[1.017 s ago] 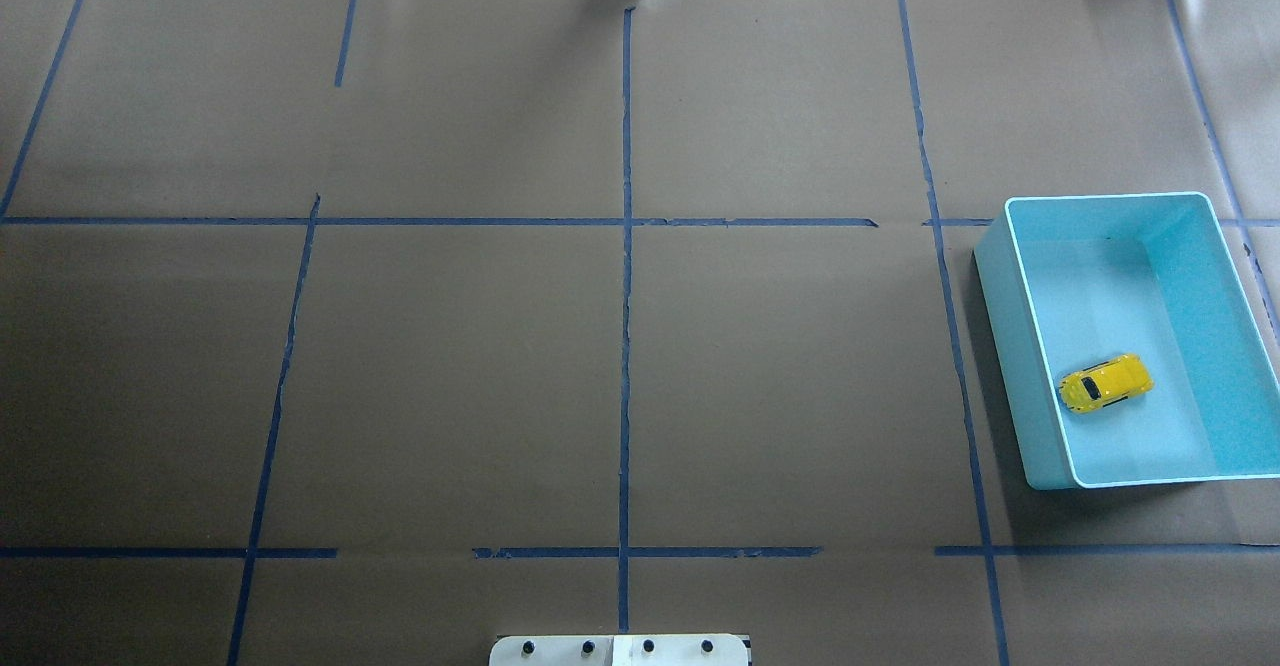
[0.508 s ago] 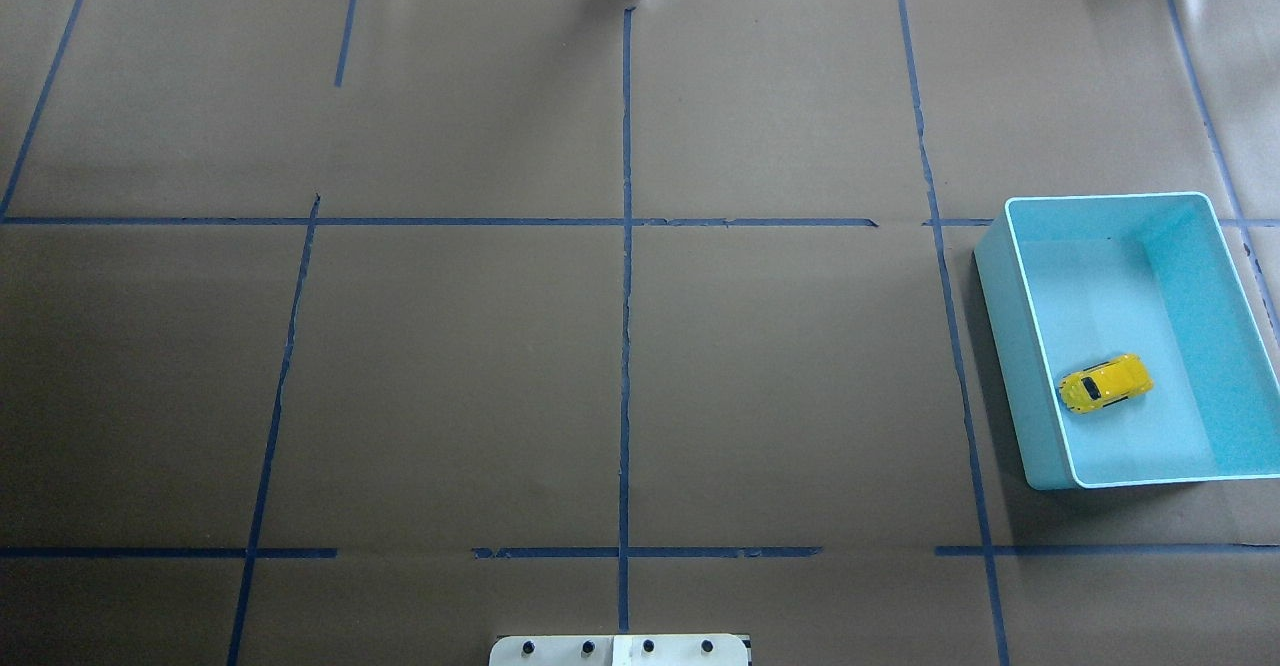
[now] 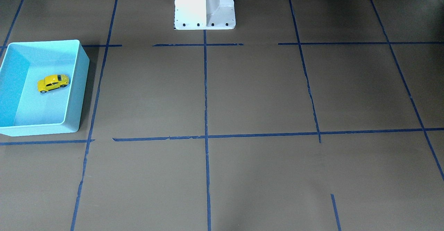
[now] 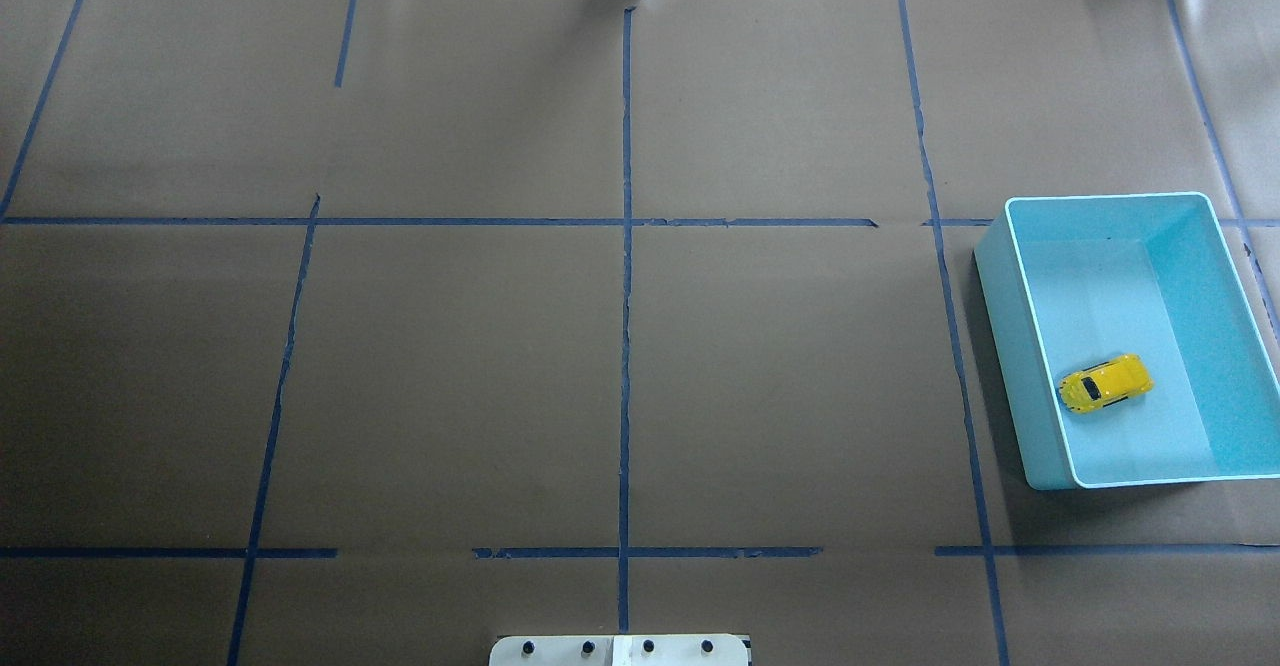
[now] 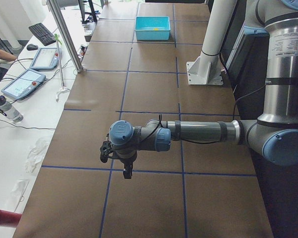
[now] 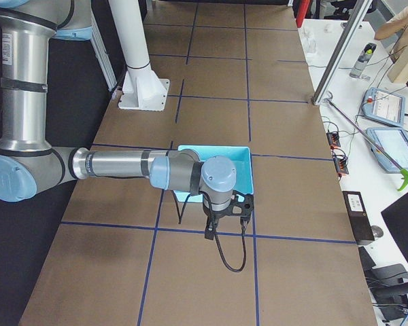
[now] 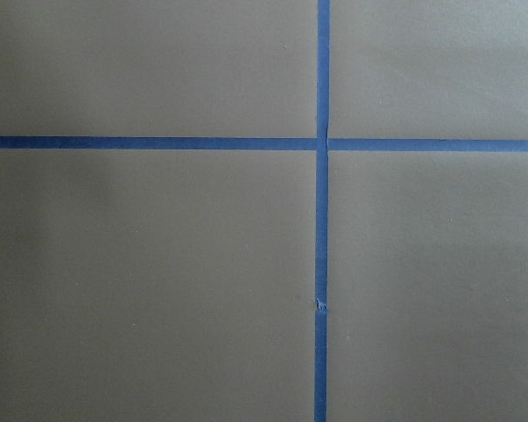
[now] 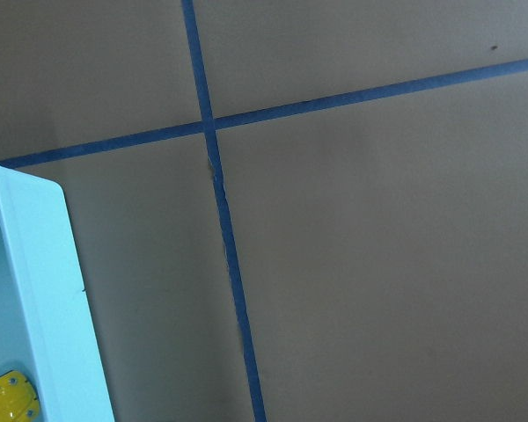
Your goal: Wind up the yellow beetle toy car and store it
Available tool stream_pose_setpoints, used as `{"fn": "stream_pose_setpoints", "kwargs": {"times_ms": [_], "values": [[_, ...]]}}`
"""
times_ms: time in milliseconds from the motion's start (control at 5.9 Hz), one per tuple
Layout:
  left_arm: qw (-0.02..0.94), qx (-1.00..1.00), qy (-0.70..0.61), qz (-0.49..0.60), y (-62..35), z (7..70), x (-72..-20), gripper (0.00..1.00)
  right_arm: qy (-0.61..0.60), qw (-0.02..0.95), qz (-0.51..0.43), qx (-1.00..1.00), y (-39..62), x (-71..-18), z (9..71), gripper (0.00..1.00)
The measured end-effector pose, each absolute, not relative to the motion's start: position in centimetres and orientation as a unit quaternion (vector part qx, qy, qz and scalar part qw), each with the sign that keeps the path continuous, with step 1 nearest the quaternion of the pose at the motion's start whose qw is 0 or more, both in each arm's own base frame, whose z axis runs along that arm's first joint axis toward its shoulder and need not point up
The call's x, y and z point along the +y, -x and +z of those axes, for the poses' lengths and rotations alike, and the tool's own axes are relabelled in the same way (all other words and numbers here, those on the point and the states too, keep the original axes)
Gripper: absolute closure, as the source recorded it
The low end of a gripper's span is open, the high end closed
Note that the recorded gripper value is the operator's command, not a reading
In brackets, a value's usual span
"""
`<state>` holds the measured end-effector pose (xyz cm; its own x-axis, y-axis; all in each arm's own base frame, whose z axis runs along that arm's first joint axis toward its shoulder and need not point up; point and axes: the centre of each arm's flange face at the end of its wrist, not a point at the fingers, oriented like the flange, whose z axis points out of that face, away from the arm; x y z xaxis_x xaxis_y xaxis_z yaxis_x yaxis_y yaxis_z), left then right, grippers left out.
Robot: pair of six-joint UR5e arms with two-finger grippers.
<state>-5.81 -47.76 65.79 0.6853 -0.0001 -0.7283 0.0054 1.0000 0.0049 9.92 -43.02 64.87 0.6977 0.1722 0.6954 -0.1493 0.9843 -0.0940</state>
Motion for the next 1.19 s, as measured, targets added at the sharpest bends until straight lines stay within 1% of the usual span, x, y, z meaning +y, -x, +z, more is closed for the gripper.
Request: {"fn": "stream_pose_setpoints", "kwargs": {"times_ms": [678, 1186], "values": [[0.918, 0.397, -0.002, -0.001, 5.8, 65.9, -47.9, 0.0, -0.005, 0.922, 0.074, -0.379, -9.9, -42.9, 66.1, 0.0], [0.918, 0.396, -0.002, -0.001, 5.8, 65.9, -48.0, 0.0, 0.007, 0.921, 0.078, -0.381, -9.7, -41.2, 67.4, 0.0]]}}
